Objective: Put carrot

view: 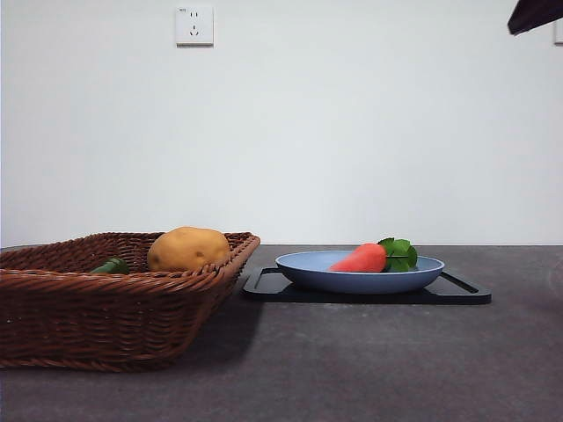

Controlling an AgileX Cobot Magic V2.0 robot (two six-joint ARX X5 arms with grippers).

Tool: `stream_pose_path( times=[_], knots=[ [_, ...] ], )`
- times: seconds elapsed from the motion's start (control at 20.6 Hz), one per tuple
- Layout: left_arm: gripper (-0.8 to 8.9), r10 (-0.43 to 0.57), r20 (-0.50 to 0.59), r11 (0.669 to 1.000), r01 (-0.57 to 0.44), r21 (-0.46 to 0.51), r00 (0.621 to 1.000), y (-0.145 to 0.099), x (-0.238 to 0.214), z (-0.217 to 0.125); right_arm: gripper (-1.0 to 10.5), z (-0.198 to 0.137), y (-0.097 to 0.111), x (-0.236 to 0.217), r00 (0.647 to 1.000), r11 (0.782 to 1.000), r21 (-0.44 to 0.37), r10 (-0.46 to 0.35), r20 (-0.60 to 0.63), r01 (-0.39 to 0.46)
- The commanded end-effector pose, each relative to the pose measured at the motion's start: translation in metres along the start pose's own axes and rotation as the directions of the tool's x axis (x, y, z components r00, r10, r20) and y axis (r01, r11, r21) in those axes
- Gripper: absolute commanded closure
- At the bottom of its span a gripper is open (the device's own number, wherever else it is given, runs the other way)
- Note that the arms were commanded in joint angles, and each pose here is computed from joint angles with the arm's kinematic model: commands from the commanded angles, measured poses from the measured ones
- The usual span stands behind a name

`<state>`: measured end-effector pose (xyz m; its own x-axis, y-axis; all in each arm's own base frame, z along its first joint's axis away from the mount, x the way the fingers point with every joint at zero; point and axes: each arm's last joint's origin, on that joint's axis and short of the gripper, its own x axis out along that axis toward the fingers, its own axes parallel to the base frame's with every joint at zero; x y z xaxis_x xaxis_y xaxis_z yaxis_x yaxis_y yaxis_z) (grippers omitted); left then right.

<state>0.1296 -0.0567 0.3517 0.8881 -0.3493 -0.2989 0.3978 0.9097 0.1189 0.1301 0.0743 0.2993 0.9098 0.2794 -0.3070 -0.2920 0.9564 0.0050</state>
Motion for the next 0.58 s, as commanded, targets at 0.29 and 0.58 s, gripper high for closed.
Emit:
stream_pose_path(
  times=[0.29,0.58],
  knots=[
    [8.07,0.001,0.051,0.998,0.002,-0.063,0.999,-0.006,-0.025,-0.063,9.4,-0.024,-0.004,-0.017,0.996,0.999,0.036,-0.012,0.091,0.009],
    [8.05,0.004,0.033,0.998,-0.002,-0.063,0.999,-0.006,-0.022,-0.063,9.4,-0.024,-0.005,-0.017,0.995,0.999,0.037,-0.026,0.092,0.023]
  ],
)
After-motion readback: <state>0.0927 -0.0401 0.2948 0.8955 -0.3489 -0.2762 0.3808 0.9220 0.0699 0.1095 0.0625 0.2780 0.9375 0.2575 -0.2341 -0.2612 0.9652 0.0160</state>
